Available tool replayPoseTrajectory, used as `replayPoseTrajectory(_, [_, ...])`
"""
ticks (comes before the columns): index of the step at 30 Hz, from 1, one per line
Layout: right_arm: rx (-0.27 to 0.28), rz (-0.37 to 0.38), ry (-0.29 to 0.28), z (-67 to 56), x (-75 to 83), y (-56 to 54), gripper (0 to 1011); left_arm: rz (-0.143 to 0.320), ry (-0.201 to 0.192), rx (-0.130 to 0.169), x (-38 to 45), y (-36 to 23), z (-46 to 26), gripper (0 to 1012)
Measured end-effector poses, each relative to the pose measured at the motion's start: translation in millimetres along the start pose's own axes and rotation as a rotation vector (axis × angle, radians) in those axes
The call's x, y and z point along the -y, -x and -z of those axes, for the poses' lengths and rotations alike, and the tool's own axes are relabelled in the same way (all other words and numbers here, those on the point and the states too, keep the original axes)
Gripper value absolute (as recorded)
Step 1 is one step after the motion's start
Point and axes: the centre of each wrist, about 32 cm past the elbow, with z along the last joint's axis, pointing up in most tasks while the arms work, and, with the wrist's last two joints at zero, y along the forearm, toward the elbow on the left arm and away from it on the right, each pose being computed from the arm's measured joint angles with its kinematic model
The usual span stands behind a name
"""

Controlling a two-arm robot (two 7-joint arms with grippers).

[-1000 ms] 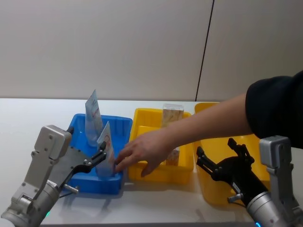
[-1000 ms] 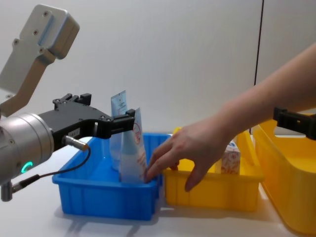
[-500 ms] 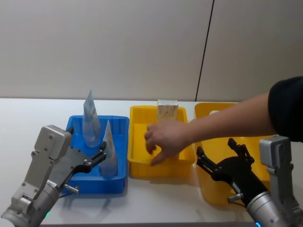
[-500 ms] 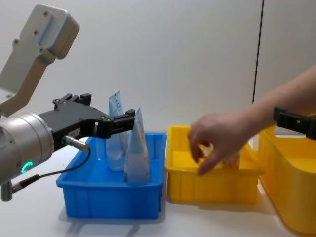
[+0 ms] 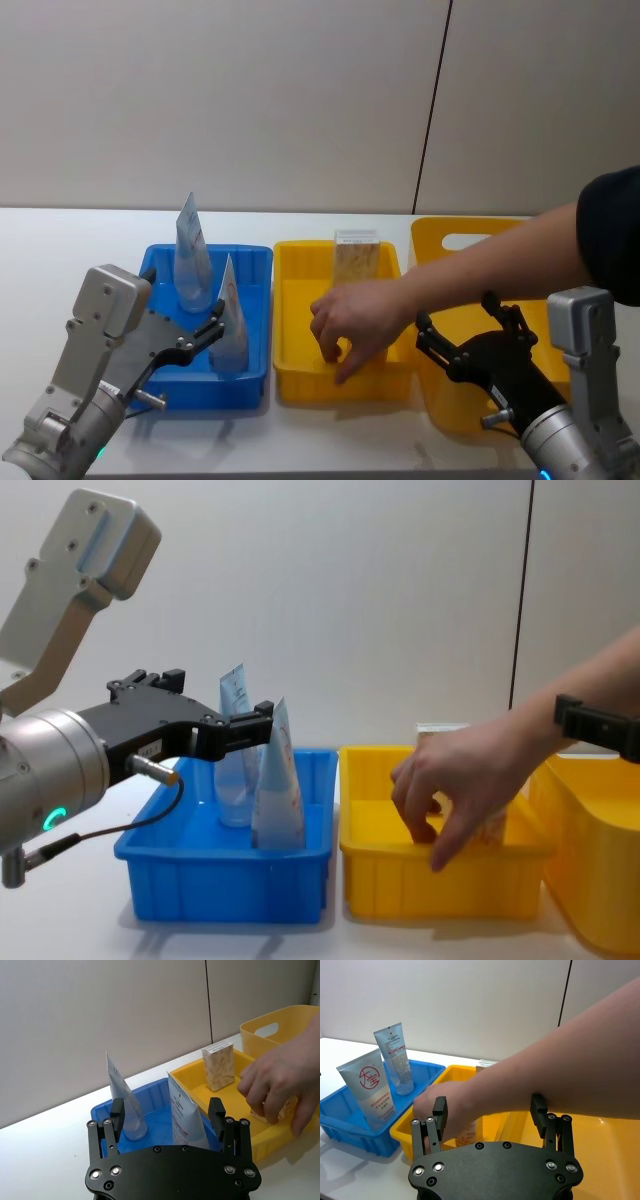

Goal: Bimanual collaborative sorting of washing and personal care products

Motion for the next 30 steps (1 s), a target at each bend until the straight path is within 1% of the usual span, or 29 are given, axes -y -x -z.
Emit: replayPoseTrajectory(30, [0.0,0.0,0.0,0.0,0.0,0.0,1004,0.0,0.0,0.0,0.0,0.0,0.0,1001])
